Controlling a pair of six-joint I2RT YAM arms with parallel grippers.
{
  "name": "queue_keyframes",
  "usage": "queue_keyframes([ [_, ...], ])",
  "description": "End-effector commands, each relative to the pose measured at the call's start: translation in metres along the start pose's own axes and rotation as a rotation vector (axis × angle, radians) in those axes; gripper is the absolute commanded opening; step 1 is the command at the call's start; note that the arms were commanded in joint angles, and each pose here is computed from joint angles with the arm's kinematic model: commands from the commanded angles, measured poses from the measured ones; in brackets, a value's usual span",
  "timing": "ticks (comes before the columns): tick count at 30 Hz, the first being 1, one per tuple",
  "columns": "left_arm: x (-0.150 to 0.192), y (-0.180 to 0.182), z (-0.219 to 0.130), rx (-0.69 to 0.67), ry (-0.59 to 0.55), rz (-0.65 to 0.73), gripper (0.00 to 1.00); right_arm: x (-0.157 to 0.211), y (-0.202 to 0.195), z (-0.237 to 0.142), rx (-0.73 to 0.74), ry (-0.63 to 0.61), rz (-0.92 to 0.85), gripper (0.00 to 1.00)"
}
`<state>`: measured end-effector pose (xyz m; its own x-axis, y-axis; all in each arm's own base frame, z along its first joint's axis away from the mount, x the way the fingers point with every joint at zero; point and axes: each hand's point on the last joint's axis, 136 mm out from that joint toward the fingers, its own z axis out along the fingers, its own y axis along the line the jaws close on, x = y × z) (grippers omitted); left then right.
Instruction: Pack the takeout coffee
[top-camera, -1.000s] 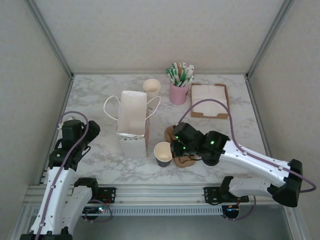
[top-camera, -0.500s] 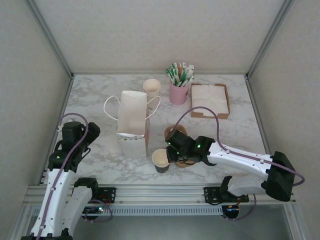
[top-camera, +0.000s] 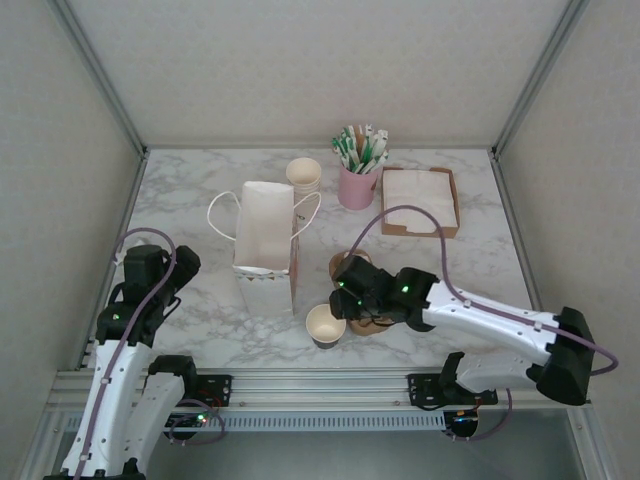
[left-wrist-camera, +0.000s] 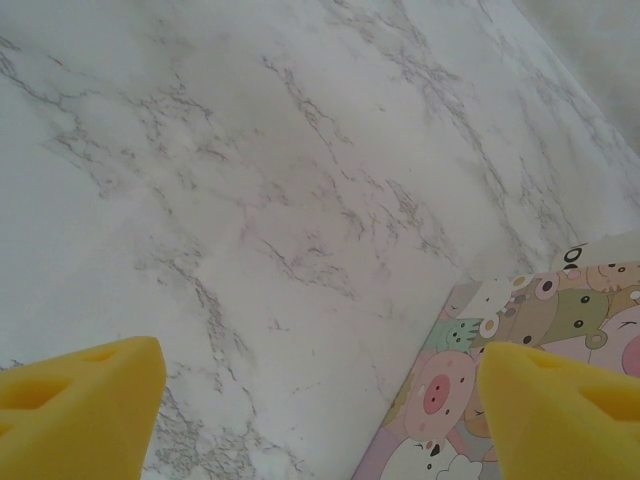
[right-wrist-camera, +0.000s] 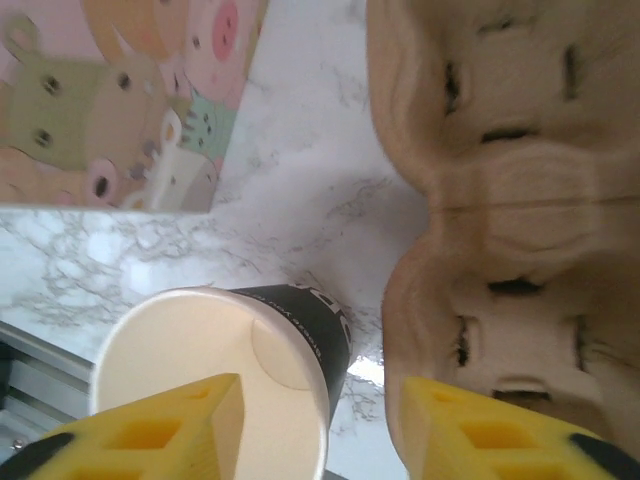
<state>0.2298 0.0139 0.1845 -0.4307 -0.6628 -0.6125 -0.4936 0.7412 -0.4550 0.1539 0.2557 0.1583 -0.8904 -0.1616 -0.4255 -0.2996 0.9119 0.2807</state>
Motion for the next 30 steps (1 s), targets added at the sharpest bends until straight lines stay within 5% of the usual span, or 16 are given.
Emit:
queue_keyframes([
  [1,0.002,0.011,0.0,-0.038,-0.006,0.004,0.82,-0.014,-0.039,-0.042,0.172,-0.076,0.082,0.58],
  [7,0.005,0.01,0.003,-0.032,0.002,-0.003,0.82,0.005,-0.138,-0.062,0.464,-0.053,0.413,0.81],
  [11,0.006,0.012,0.003,-0.042,0.007,0.002,0.82,0.029,-0.178,-0.054,0.566,0.037,0.564,0.86],
  [18,0.008,0.013,0.004,-0.042,0.008,-0.002,0.82,0.05,-0.197,-0.025,0.566,0.129,0.669,0.91],
  [30,0.009,0.012,0.004,-0.035,0.013,-0.003,0.82,0.045,-0.201,-0.004,0.503,0.108,0.682,0.9],
])
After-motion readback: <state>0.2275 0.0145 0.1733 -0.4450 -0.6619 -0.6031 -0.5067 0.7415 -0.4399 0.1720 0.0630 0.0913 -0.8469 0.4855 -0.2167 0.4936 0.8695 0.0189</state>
